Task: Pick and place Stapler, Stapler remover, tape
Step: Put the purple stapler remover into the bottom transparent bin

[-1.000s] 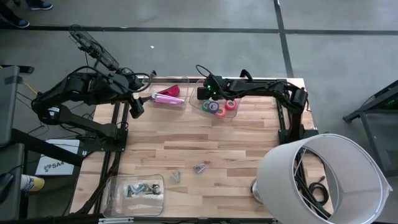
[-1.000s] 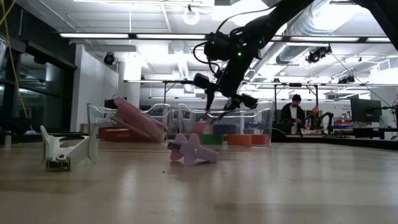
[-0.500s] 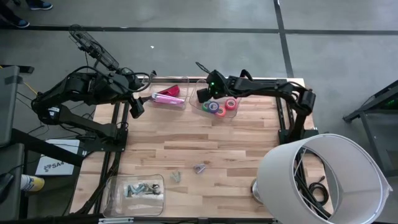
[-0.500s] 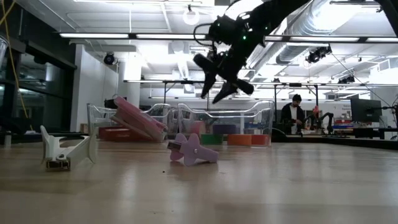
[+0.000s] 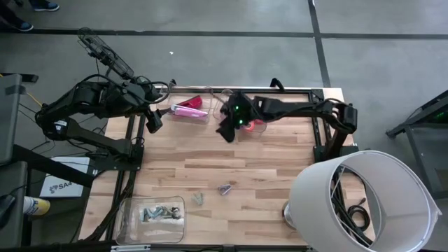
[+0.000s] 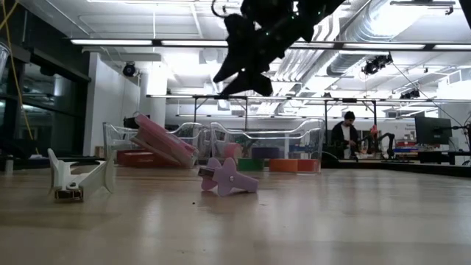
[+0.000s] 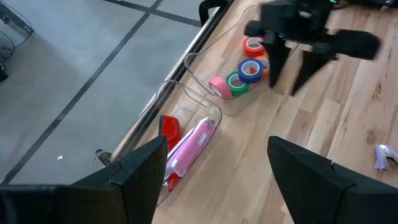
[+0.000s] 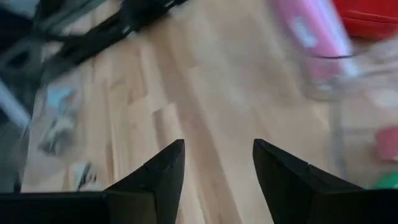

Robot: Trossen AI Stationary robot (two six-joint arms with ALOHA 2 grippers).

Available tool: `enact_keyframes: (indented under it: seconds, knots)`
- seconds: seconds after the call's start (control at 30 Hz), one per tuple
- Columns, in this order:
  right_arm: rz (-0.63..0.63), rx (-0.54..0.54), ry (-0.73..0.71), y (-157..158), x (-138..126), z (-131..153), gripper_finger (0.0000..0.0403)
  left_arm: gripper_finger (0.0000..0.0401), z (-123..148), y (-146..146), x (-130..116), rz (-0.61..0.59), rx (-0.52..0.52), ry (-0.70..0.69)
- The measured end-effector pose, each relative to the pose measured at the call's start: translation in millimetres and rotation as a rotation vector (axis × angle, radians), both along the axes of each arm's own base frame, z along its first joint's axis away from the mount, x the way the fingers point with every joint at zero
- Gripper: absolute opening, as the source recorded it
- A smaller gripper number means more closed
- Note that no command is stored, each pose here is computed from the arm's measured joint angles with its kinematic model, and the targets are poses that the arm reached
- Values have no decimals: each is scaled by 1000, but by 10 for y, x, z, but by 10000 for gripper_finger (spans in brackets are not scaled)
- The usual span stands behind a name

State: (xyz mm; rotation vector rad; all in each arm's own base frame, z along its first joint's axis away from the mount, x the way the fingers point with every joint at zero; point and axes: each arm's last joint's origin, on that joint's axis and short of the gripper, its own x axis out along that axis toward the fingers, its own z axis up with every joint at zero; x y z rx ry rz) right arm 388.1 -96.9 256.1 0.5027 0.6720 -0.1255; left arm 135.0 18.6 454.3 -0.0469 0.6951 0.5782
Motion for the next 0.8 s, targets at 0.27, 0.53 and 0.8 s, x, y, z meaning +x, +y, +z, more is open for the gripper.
enact_keyframes:
  seconds: [0.27,0.53,0.8]
  knots:
    - [249,-125,-10,480,79,-19,181,273,0,0,-1,0,-1,0]
    - [488,-294,48,983,31,-192,186,273,0,0,0,-1,-1,0]
    - [610,-411,114,1335,-91,-440,243,273,0,0,0,0,-1,0]
